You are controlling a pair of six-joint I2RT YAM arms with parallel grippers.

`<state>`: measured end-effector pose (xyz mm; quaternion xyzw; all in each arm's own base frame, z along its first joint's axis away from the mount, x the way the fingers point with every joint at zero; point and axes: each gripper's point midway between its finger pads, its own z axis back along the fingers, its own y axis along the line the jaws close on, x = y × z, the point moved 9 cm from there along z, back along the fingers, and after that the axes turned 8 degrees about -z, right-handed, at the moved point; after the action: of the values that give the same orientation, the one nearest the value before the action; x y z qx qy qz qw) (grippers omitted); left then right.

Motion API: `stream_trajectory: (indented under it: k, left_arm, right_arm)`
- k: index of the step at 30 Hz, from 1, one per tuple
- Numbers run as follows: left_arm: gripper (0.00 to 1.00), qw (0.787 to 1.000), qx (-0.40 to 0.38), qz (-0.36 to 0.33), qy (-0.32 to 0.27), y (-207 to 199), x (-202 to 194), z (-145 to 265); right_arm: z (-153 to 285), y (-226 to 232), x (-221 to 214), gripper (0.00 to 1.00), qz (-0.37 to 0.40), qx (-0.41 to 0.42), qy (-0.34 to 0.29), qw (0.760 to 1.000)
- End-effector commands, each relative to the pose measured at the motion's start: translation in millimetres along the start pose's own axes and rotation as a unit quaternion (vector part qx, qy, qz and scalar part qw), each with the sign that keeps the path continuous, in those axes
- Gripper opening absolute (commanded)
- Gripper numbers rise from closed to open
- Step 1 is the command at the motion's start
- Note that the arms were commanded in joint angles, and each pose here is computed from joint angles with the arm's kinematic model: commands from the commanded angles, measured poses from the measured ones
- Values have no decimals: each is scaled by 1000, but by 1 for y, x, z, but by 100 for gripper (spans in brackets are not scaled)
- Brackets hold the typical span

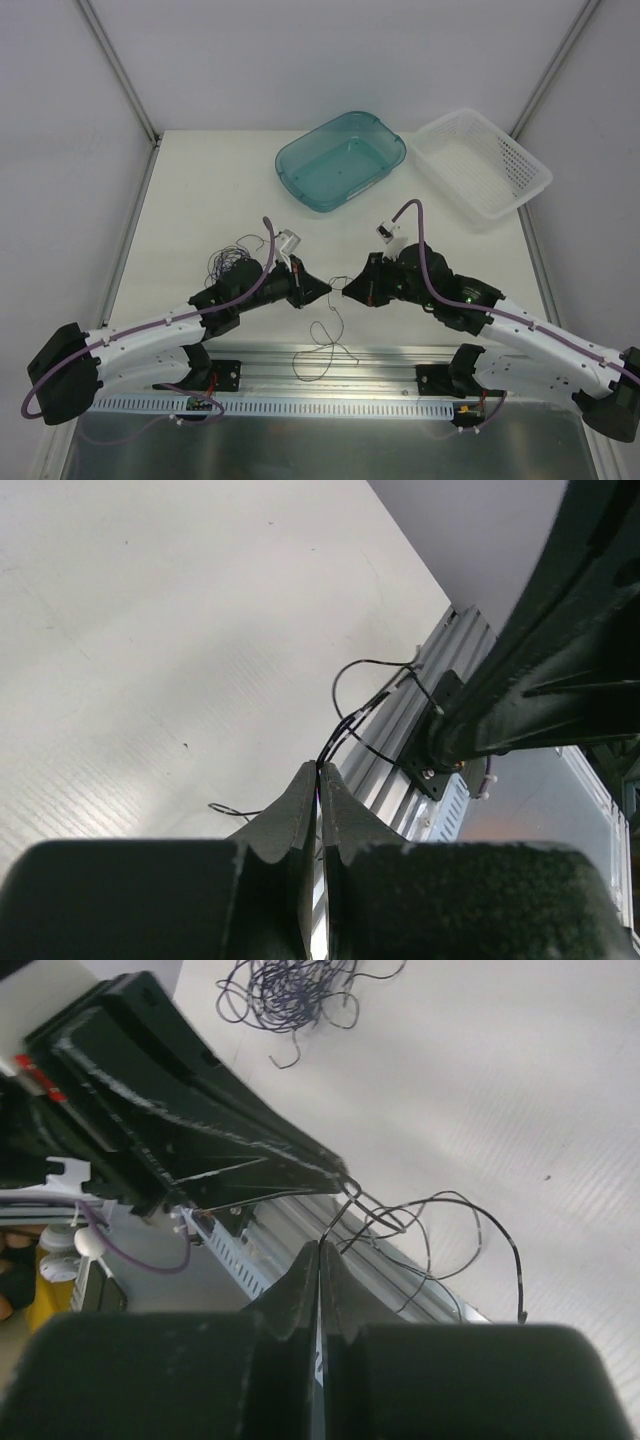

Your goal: Untangle the cables

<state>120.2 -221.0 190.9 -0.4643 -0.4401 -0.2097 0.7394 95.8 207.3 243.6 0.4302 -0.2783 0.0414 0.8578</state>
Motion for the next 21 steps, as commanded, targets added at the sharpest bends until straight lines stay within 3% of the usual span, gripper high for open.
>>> stream_trajectory:
  k: [1,9,16,21]
  left_arm:
    - [0,1000,12,-10,1,4,0,-7]
    - [0,997,67,-9,33,18,-14,-13]
    - [0,988,149,-26,-4,30,-7,-2]
    - [0,991,118,-47,-46,17,6,5]
  right_arm:
    - [14,33,15,1,15,96,-10,995]
    - [34,65,30,1,3,183,5,983]
    - [44,70,31,1,-58,192,42,979]
    - [29,69,33,1,-88,250,-7,964]
